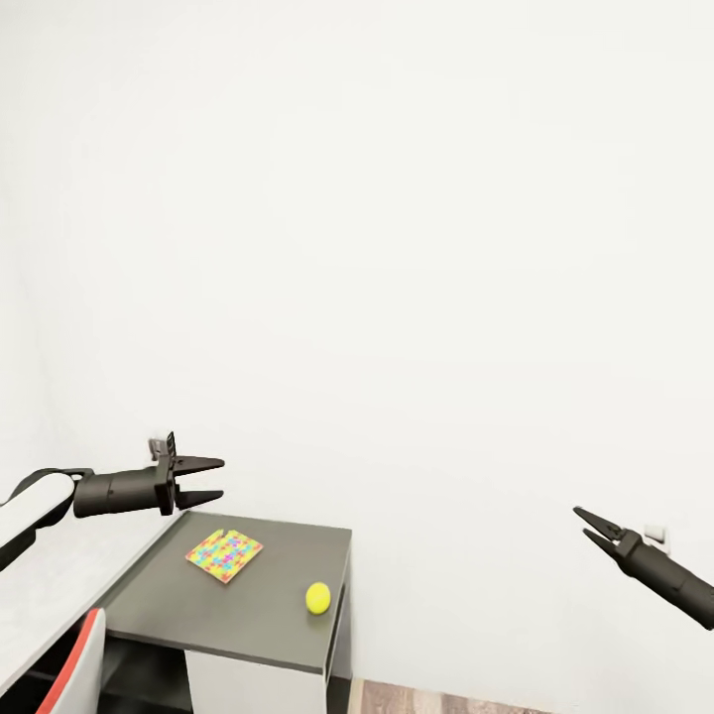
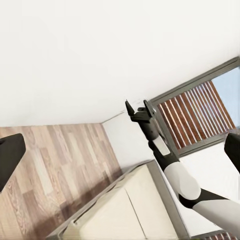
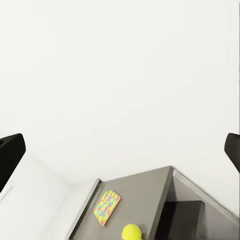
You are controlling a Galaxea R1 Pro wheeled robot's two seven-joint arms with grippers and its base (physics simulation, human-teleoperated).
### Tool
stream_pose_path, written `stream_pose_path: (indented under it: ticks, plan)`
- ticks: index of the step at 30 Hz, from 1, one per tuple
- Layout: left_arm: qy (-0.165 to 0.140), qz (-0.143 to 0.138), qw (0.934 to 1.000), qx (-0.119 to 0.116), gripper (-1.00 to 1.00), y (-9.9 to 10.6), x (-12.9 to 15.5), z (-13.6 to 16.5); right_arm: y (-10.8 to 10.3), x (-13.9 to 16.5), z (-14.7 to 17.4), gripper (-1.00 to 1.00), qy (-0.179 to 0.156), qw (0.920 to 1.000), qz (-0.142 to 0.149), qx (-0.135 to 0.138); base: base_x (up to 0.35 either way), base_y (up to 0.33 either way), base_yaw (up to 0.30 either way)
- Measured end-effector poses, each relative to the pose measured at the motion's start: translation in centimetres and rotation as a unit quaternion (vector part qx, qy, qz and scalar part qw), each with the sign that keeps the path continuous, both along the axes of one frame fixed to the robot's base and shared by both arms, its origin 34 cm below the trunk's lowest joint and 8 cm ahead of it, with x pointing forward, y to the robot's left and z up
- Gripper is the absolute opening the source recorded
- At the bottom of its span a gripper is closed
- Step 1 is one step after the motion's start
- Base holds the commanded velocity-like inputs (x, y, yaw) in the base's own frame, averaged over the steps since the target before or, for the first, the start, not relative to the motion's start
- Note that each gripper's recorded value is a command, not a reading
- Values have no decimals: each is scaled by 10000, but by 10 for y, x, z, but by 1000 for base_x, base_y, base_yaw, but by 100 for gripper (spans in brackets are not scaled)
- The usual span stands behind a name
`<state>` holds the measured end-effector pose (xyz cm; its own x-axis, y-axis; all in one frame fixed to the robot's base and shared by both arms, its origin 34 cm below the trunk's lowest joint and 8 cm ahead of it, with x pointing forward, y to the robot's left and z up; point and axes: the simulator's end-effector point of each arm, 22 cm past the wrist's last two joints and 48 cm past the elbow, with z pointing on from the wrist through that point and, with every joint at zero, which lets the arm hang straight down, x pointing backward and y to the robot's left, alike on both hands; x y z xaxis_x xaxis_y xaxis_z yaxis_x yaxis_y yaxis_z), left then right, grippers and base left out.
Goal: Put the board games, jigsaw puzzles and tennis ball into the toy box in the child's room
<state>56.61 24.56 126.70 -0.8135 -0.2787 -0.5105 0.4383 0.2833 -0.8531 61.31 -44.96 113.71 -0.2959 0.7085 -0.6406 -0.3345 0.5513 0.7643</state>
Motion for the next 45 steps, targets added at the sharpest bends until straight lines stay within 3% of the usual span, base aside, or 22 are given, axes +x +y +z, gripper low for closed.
stream_pose_path:
  ticks: [7,11,15,20,23,26,29,31,34,36,40,45]
  plan:
    - [0,15,10000,33,100,0,1,-1,2,2,-6,100,102,9999,-7,-83,0,0,-283]
    - [-14,25,9997,245,100,-5,5,-12,-8,12,-28,100,549,9974,-374,-275,0,0,-282]
    - [55,101,9992,384,100,-7,13,-26,1,23,-49,100,953,9930,-487,-509,0,0,-272]
    - [148,458,9979,436,100,2,33,-45,23,33,-69,100,1341,9851,-373,-1008,0,0,-115]
    - [152,786,9944,692,100,10,47,-57,29,36,-79,100,1503,9807,-385,-1189,0,0,-25]
    - [340,1162,9857,1168,100,17,62,-81,38,41,-89,100,1662,9767,-450,-1285,0,0,-7]
    - [585,1615,9723,1586,100,24,79,-106,48,48,-92,100,1775,9715,-557,-1471,0,0,-2]
    - [766,2040,9580,1865,100,31,95,-122,60,56,-90,100,1812,9646,-604,-1817,0,0,-1]
    - [943,2428,9401,2199,100,37,106,-140,77,63,-93,100,1906,9538,-592,-2247,0,0,0]
    - [1129,2692,9230,2505,100,38,111,-156,87,67,-100,100,2041,9417,-644,-2596,0,0,0]
    - [1325,2872,9049,2846,100,32,112,-172,86,70,-109,100,2255,9252,-938,-2906,0,0,0]
    - [1262,3008,8950,3042,100,36,115,-176,84,70,-110,100,2315,9209,-1010,-2969,0,0,0]
